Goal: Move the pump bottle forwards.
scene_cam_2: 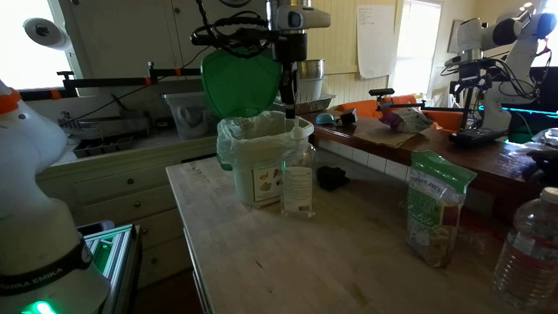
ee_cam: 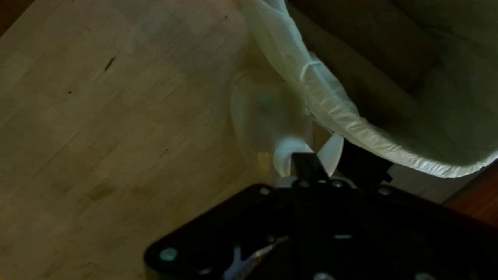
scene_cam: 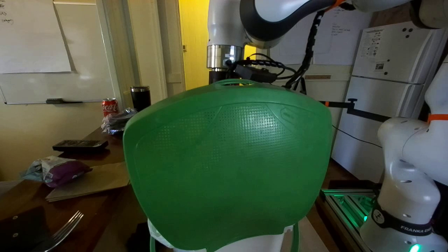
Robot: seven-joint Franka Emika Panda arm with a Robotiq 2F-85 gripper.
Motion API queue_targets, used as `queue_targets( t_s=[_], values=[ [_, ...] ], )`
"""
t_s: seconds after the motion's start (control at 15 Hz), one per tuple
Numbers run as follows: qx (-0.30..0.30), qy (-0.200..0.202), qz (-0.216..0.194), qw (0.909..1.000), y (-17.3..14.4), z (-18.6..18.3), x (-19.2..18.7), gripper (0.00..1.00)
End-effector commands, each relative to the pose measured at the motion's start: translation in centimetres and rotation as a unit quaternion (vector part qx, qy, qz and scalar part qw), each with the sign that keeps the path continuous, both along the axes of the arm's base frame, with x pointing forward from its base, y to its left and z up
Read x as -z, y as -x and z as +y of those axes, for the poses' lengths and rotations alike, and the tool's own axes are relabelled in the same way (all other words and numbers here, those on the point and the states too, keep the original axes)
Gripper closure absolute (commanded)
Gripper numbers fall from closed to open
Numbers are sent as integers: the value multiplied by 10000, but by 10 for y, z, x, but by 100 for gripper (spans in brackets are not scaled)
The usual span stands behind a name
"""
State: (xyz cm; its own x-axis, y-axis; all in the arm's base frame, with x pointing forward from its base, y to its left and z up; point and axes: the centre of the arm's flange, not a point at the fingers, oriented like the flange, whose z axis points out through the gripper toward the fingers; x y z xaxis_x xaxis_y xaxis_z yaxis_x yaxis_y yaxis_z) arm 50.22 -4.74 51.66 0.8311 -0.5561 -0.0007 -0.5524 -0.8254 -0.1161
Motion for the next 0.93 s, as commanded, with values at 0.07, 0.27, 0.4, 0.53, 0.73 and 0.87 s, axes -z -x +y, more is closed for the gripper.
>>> queue_targets(
  t_s=[0.07, 0.27, 0.4, 0.53, 0.73, 0.87],
  values=[
    [-109, 53, 425, 9990, -1, 6, 41, 100],
    [-71, 42, 371, 9993, -2, 3, 35, 100],
    [-36, 38, 307, 9995, -2, 0, 28, 100],
    [-7, 47, 254, 9997, -1, -2, 21, 100],
    [45, 55, 190, 9998, -1, -7, 14, 100],
    [71, 52, 128, 9999, -2, -9, 10, 100]
  ],
)
